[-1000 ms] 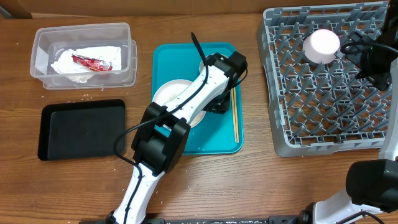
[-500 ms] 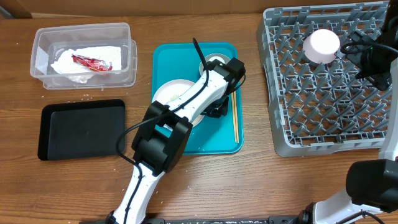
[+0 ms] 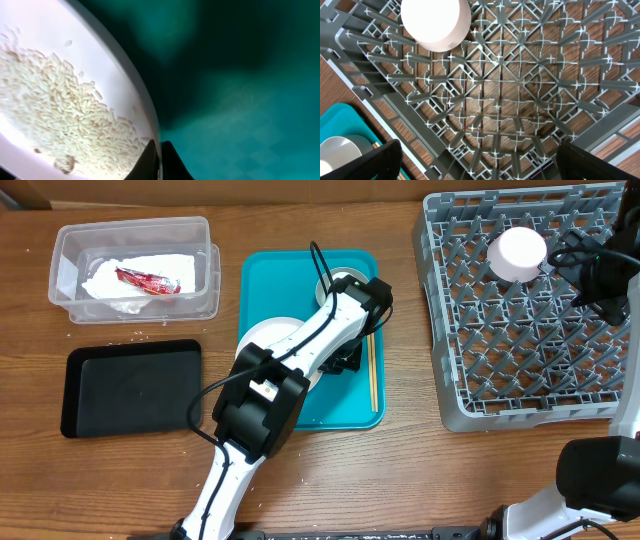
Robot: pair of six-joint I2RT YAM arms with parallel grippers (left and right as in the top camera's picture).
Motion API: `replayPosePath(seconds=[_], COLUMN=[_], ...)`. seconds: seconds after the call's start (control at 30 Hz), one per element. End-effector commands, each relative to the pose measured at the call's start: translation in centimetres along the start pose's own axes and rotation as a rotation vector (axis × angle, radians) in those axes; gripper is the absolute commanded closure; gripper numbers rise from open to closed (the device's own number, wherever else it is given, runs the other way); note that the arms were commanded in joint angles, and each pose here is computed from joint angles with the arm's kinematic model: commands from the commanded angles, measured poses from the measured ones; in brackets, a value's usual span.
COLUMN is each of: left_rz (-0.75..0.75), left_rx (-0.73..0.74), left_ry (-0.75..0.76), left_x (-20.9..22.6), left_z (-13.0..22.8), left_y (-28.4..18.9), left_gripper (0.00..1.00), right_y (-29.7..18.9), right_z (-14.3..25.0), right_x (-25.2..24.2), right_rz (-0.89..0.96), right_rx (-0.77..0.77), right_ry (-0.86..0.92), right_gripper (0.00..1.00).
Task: Sort waste into correct bins and load items into the dishwasher
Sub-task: 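Close the left gripper on the rim of the white rice plate, then lift the plate and carry it left over the black tray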
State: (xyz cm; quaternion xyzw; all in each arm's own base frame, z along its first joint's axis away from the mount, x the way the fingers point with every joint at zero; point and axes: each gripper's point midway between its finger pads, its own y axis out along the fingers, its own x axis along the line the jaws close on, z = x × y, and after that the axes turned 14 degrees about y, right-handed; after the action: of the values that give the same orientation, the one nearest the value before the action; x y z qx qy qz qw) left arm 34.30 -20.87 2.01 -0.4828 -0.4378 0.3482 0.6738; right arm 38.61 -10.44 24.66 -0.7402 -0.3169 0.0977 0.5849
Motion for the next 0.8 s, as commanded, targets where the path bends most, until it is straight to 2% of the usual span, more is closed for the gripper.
replayPosePath(seconds=[0.0, 0.3, 0.5, 0.77], left_rz=[-0.071, -0.095, -0.178, -0.139], left_rx=[-0.033, -0.02, -0.009, -0.048], left_ry=[-0.083, -0.125, -0.186, -0.26], left_x=[1.2, 2.2, 4.3, 7.2], left_z=[-0.6, 0.2, 1.3, 1.0], left_y=[-1.6, -4.7, -6.6, -8.4], left_gripper=[0.96, 0.96, 0.96, 0.96], right_y=[-0.9, -0.9, -0.9, -0.9], right_z=[-0.6, -0.6, -0.6, -0.6], right_x=[0.2, 0.2, 0.2, 0.2], right_rz=[-0.015, -0.015, -0.015, -0.015], right_rx=[-0.033, -0.033, -0.033, -0.033], right_ry=[0.001, 0.001, 0.001, 0.001], right_gripper=[0.0, 0.0, 0.0, 0.0])
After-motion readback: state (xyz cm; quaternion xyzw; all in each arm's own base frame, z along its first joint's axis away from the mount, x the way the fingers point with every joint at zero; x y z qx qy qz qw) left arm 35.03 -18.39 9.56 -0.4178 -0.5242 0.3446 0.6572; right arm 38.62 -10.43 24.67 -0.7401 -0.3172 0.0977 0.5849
